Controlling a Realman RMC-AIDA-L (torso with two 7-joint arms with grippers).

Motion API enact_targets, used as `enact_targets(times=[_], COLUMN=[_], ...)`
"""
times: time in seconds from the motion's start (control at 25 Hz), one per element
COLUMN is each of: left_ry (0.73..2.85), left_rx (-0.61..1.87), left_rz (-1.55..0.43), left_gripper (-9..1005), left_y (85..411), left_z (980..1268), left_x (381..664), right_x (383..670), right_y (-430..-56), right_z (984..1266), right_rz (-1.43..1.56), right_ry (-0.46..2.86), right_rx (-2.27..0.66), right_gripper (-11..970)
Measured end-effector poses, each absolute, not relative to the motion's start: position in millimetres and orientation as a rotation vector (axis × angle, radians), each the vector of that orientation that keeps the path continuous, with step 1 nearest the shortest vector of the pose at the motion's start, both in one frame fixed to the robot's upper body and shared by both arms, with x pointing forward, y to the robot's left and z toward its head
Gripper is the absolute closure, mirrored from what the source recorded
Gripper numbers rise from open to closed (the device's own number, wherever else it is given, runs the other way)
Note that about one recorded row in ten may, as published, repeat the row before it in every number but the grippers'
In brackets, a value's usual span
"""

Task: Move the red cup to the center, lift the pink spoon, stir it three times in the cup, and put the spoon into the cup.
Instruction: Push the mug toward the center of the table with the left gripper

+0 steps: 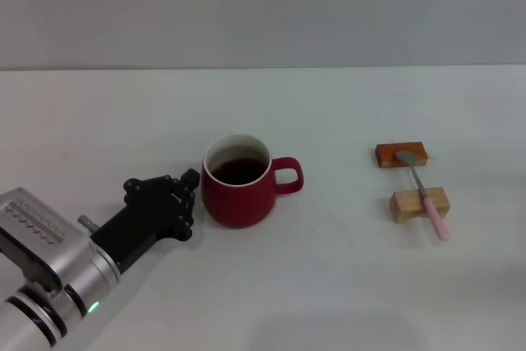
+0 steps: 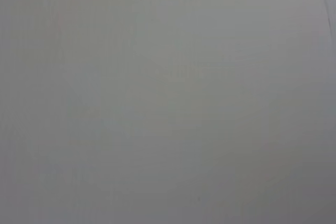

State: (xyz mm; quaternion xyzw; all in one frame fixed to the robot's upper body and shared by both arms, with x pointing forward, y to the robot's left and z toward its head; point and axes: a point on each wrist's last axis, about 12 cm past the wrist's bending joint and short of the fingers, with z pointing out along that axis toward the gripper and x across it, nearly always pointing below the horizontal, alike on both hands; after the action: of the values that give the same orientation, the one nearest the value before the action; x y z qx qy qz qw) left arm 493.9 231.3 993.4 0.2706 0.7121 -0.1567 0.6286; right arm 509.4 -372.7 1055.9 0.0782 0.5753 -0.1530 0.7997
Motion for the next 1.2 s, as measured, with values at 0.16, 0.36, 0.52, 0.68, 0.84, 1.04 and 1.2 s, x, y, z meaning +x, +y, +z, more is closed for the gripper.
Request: enact_targets(times=[0.16, 0.36, 0.52, 0.68, 0.84, 1.04, 1.2], left_ry=[1.628, 1.647, 1.654, 1.68, 1.678, 1.654, 1.64], left_rx=[0.583, 0.538, 0.544, 0.635, 0.691, 0.769, 0.817], left_rz=[-0.354, -0.302, -0.292, -0.25, -0.242, -0.245, -0.25], left_gripper=[919, 914, 909, 905, 900, 894, 890], left_y=[234.7, 241.1, 240.8, 236.3, 230.2, 221.8, 218.3], left_z=[995.5, 999.7, 1000.8, 1003.8, 1006.8, 1010.6, 1010.4], left_x=[496.0, 511.8, 517.2, 538.1, 547.0, 553.6, 552.7], right_x=[509.4, 507.5, 505.2, 504.2, 503.3, 503.1, 503.4], right_y=[-372.7, -373.6, -373.4, -373.3, -373.0, -373.1, -372.9], right_z=[1056.0, 1055.3, 1053.8, 1053.1, 1052.3, 1052.2, 1052.4], right_rz=[-0.328, -0.332, -0.333, -0.334, -0.334, -0.335, -0.334], right_ry=[1.233, 1.234, 1.237, 1.239, 1.241, 1.242, 1.241], right_rx=[0.168, 0.17, 0.173, 0.174, 0.176, 0.176, 0.176], right_gripper=[222, 222, 222, 223, 223, 223, 223])
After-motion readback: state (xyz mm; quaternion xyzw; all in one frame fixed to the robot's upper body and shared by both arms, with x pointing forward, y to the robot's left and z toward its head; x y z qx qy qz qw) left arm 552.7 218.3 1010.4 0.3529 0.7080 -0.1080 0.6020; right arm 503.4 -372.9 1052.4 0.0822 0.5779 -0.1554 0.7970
